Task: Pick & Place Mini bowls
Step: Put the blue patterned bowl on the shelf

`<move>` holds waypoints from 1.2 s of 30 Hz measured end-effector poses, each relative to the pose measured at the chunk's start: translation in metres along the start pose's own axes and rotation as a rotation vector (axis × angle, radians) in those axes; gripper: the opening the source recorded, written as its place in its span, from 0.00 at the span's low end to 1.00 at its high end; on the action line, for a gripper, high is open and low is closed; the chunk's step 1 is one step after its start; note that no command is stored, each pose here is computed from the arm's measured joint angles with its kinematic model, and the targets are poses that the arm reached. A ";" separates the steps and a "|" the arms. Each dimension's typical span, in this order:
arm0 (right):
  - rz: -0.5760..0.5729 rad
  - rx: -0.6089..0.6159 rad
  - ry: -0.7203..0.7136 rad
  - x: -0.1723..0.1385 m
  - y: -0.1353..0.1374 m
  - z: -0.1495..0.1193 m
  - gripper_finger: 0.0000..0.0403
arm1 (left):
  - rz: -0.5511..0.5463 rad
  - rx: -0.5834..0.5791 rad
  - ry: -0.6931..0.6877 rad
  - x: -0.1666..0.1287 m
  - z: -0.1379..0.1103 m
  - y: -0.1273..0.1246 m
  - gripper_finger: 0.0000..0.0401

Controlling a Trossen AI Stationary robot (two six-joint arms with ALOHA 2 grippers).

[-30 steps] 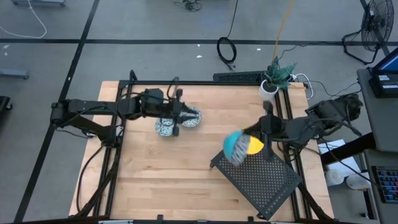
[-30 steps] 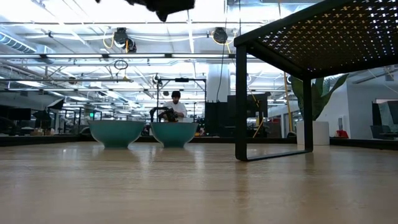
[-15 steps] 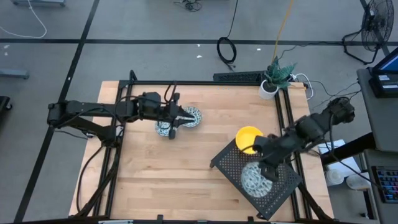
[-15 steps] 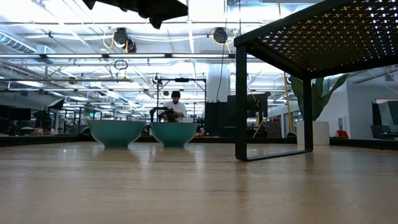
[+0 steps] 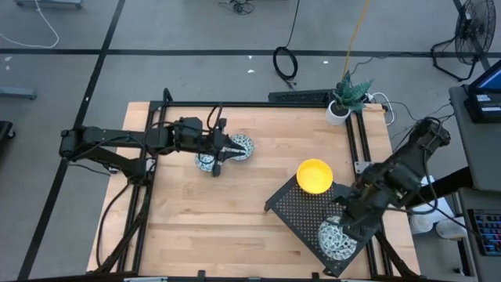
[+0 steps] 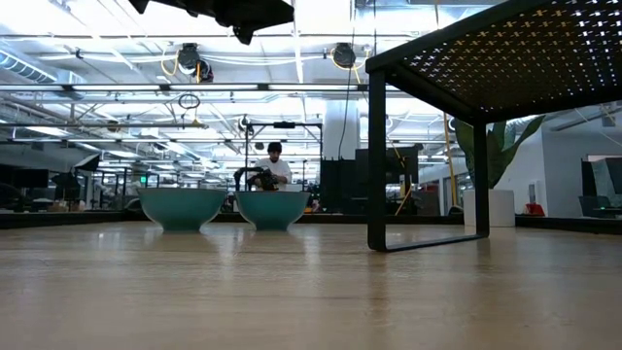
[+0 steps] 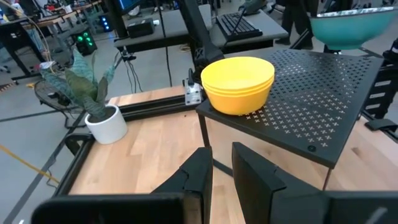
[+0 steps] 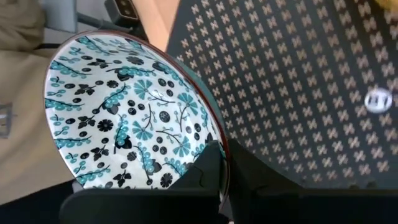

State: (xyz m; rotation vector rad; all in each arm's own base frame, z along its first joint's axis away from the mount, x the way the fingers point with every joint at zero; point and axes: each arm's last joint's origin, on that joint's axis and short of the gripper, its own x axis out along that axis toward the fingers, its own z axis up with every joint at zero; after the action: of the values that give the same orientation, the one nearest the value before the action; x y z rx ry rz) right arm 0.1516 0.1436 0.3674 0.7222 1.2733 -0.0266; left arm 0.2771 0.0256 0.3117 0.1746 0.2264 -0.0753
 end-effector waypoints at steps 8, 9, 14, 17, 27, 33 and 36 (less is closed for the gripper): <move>-0.034 0.167 0.016 -0.008 -0.005 -0.024 0.00 | -0.003 -0.010 0.001 0.000 0.000 -0.001 0.17; -0.049 0.186 0.020 -0.008 -0.007 -0.026 0.00 | -0.003 -0.011 0.002 0.000 0.000 -0.001 0.17; -0.089 0.226 0.024 -0.010 -0.011 -0.028 0.00 | -0.003 -0.011 0.006 0.000 0.000 -0.001 0.17; -0.102 0.217 0.020 -0.010 -0.012 -0.028 0.00 | -0.002 -0.012 0.010 0.000 -0.001 -0.001 0.17; -0.124 0.213 0.000 -0.003 -0.015 -0.027 0.00 | -0.002 -0.012 0.011 0.000 -0.001 -0.001 0.17; -0.139 0.213 0.002 0.001 -0.017 -0.028 0.00 | -0.002 -0.012 0.011 0.000 -0.001 -0.001 0.17; -0.139 0.232 0.005 0.001 -0.017 -0.028 0.00 | -0.002 -0.013 0.011 0.000 -0.001 -0.001 0.17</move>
State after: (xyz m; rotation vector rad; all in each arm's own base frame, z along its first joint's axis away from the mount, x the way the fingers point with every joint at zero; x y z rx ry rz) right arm 0.1214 0.1451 0.3556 0.8305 1.3370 -0.2894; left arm 0.2771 0.0247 0.3105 0.1620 0.2379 -0.0748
